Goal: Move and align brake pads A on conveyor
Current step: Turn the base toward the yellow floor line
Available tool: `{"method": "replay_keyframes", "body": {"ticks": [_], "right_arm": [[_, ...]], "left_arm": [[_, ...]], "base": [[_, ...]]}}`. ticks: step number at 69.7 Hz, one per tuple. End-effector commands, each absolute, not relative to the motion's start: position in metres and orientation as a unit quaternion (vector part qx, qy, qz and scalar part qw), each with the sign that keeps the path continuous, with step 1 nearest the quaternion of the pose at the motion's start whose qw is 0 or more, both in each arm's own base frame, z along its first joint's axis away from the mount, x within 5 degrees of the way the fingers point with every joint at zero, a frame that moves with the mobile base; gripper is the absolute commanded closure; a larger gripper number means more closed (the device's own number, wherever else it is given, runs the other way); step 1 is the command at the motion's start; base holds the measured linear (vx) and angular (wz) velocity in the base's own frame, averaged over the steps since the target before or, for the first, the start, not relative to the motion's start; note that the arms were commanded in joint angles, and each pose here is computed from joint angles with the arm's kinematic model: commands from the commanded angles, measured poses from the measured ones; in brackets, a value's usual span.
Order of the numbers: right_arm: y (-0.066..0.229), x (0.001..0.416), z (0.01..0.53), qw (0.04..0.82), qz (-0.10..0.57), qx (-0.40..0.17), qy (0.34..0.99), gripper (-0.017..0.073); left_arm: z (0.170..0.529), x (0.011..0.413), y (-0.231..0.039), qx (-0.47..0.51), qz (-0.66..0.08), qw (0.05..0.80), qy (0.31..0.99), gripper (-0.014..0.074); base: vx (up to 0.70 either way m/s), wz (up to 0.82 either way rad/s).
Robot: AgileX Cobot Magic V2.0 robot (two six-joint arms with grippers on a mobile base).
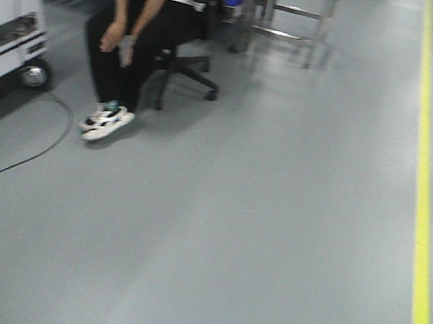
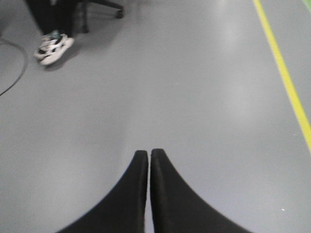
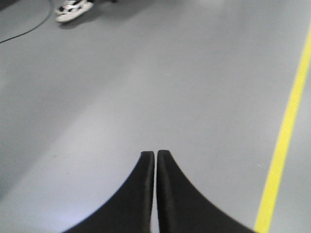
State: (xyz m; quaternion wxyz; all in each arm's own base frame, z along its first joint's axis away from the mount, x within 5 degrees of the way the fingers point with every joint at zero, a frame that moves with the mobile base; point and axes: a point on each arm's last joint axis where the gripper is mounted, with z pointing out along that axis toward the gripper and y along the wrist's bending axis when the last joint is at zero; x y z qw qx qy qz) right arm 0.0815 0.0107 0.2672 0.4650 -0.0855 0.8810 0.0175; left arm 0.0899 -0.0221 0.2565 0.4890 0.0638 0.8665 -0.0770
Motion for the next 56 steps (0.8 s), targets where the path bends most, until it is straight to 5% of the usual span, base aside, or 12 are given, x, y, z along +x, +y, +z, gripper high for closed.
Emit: {"method": "replay_keyframes", "body": {"ticks": [1, 56], "right_arm": [[0.0104, 0.0858, 0.2799, 0.5, 0.013, -0.086, 0.862, 0.0563], [0.0104, 0.0858, 0.2799, 0.5, 0.013, -0.086, 0.862, 0.0563]], "left_arm": [[0.2701, 0.0935, -0.0246, 0.066, -0.089, 0.523, 0.845, 0.06], [0.2701, 0.0935, -0.0246, 0.066, -0.089, 0.523, 0.845, 0.06]], "base": [[0.11, -0.7], [0.12, -0.42]]}}
